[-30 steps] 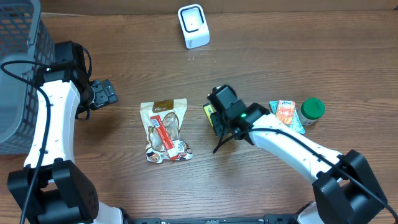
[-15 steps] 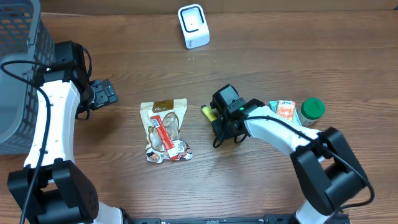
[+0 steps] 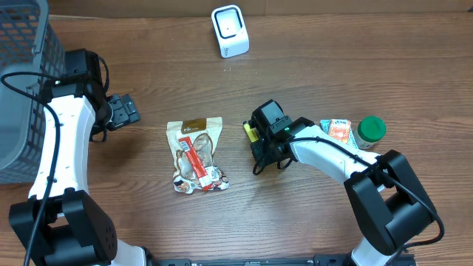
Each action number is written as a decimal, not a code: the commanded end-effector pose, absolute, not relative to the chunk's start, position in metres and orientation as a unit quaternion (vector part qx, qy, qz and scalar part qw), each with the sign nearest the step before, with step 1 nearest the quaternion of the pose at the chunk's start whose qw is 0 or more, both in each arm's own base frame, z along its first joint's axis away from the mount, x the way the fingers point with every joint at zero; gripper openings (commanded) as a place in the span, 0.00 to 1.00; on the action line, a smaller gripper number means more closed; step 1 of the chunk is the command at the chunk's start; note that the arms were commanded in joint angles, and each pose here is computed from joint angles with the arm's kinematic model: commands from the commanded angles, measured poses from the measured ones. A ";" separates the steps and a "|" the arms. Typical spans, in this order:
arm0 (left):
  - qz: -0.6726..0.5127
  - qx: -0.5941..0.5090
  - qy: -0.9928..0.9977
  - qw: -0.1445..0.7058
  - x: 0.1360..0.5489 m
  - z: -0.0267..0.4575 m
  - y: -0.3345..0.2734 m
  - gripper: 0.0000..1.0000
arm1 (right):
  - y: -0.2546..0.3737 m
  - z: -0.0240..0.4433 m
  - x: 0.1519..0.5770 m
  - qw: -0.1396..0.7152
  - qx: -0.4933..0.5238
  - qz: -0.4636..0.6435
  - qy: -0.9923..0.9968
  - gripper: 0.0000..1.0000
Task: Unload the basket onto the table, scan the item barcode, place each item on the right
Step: 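Carry the yellow highlighter right and up toward the scanner, then hold the yellow highlighter in front of the white scanner, then carry the highlighter right and lower it beside the tissue pack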
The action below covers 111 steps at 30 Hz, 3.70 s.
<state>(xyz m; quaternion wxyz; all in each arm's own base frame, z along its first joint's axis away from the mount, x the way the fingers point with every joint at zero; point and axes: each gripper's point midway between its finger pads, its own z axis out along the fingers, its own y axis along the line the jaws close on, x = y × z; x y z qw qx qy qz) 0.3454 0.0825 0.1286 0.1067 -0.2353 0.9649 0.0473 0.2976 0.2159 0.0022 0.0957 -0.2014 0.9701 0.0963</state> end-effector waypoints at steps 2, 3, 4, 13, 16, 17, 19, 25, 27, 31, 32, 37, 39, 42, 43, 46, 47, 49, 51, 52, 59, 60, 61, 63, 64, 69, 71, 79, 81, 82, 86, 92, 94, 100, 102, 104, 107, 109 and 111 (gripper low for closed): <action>0.048 -0.225 0.967 0.110 0.350 0.130 0.081 1.00 | 0.219 0.005 0.297 0.078 -0.204 0.103 0.970 0.10; 0.048 -0.225 0.967 0.110 0.350 0.130 0.081 1.00 | 0.222 0.008 0.297 0.077 -0.204 0.110 0.970 0.10; 0.048 -0.225 0.967 0.110 0.350 0.130 0.081 0.99 | 0.227 0.016 0.297 0.072 -0.205 0.121 0.968 0.10; 0.048 -0.225 0.967 0.111 0.350 0.130 0.081 1.00 | 0.243 0.070 0.308 0.060 -0.207 0.143 0.966 0.04; 0.048 -0.225 0.967 0.110 0.350 0.130 0.081 1.00 | 0.249 0.102 0.316 0.070 -0.211 0.146 0.964 0.04; 0.048 -0.225 0.967 0.111 0.350 0.130 0.081 1.00 | 0.252 0.116 0.321 0.079 -0.213 0.149 0.962 0.04; 0.048 -0.225 0.967 0.111 0.350 0.130 0.081 0.99 | 0.258 0.143 0.331 0.100 -0.215 0.157 0.959 0.04; 0.048 -0.225 0.967 0.111 0.350 0.130 0.081 1.00 | 0.264 0.229 0.343 0.154 -0.217 0.176 0.948 0.03; 0.048 -0.225 0.967 0.111 0.350 0.130 0.081 1.00 | 0.265 0.255 0.346 0.179 -0.217 0.184 0.942 0.03; 0.048 -0.225 0.967 0.110 0.350 0.130 0.081 1.00 | 0.265 0.300 0.369 0.262 -0.240 0.183 0.917 0.03; 0.048 -0.225 0.967 0.111 0.350 0.130 0.081 1.00 | 0.266 0.304 0.376 0.283 -0.253 0.175 0.909 0.03; 0.048 -0.225 0.967 0.111 0.350 0.130 0.081 1.00 | 0.262 0.310 0.424 0.366 -0.256 0.105 0.889 0.03; 0.048 -0.225 0.967 0.111 0.350 0.130 0.081 1.00 | 0.259 0.308 0.447 0.393 -0.238 0.072 0.885 0.03; 0.048 -0.225 0.967 0.111 0.350 0.130 0.081 1.00 | 0.259 0.296 0.477 0.419 -0.233 0.028 0.877 0.03; 0.048 -0.225 0.967 0.111 0.350 0.130 0.081 1.00 | 0.260 0.291 0.485 0.424 -0.234 0.019 0.874 0.03; 0.048 -0.225 0.967 0.110 0.350 0.130 0.081 1.00 | 0.266 0.269 0.511 0.433 -0.252 0.004 0.866 0.03; 0.048 -0.225 0.967 0.111 0.350 0.130 0.081 1.00 | 0.268 0.263 0.518 0.435 -0.251 0.003 0.865 0.03; 0.048 -0.225 0.967 0.110 0.350 0.130 0.081 1.00 | 0.269 0.248 0.533 0.440 -0.245 0.002 0.864 0.04; 0.048 -0.225 0.967 0.110 0.350 0.130 0.081 1.00 | 0.271 0.231 0.550 0.446 -0.238 0.001 0.862 0.04; 0.048 -0.225 0.967 0.110 0.350 0.130 0.081 1.00 | 0.272 0.225 0.556 0.450 -0.236 0.002 0.861 0.04; 0.048 -0.225 0.967 0.111 0.350 0.130 0.081 1.00 | 0.267 0.170 0.597 0.458 -0.216 -0.004 0.862 0.04; 0.048 -0.225 0.967 0.110 0.350 0.130 0.081 1.00 | 0.266 0.161 0.601 0.457 -0.215 -0.005 0.863 0.04; 0.048 -0.225 0.967 0.111 0.350 0.130 0.081 1.00 | 0.266 0.153 0.604 0.456 -0.214 -0.006 0.864 0.04; 0.048 -0.225 0.967 0.110 0.350 0.130 0.081 0.99 | 0.266 0.139 0.610 0.456 -0.213 -0.007 0.864 0.04; 0.048 -0.225 0.967 0.110 0.350 0.130 0.081 1.00 | 0.267 0.131 0.613 0.457 -0.212 -0.007 0.864 0.04; 0.048 -0.225 0.967 0.111 0.350 0.130 0.081 1.00 | 0.270 0.100 0.622 0.455 -0.211 -0.008 0.865 0.04; 0.048 -0.225 0.967 0.110 0.350 0.130 0.081 1.00 | 0.270 0.090 0.623 0.451 -0.213 -0.009 0.867 0.04; 0.048 -0.225 0.967 0.110 0.350 0.130 0.081 1.00 | 0.262 0.064 0.618 0.423 -0.213 -0.027 0.880 0.04; 0.048 -0.225 0.967 0.111 0.350 0.130 0.081 1.00 | 0.262 0.063 0.617 0.420 -0.214 -0.028 0.882 0.04; 0.048 -0.225 0.967 0.110 0.350 0.130 0.081 1.00 | 0.261 0.062 0.617 0.417 -0.215 -0.029 0.883 0.04; 0.048 -0.225 0.967 0.110 0.350 0.130 0.081 1.00 | 0.259 0.057 0.612 0.405 -0.217 -0.031 0.888 0.04; 0.048 -0.225 0.967 0.111 0.350 0.130 0.081 1.00 | 0.249 0.079 0.616 0.420 -0.201 -0.057 0.883 0.03; 0.048 -0.225 0.967 0.111 0.350 0.130 0.081 1.00 | 0.249 0.114 0.616 0.442 -0.195 -0.050 0.874 0.03; 0.048 -0.225 0.967 0.111 0.350 0.130 0.081 1.00 | 0.238 0.200 0.592 0.463 -0.182 -0.041 0.866 0.03; 0.048 -0.225 0.967 0.110 0.350 0.130 0.081 1.00 | 0.226 0.228 0.567 0.445 -0.158 -0.028 0.881 0.03; 0.048 -0.225 0.967 0.111 0.350 0.130 0.081 1.00 | 0.218 0.244 0.546 0.427 -0.146 -0.017 0.892 0.03; 0.048 -0.225 0.967 0.110 0.350 0.130 0.081 1.00 | 0.208 0.261 0.508 0.387 -0.127 0.007 0.913 0.04; 0.048 -0.225 0.967 0.111 0.350 0.130 0.081 1.00 | 0.193 0.265 0.483 0.355 -0.116 0.005 0.928 0.04; 0.048 -0.225 0.967 0.110 0.350 0.130 0.081 1.00 | 0.176 0.262 0.461 0.316 -0.115 -0.009 0.942 0.04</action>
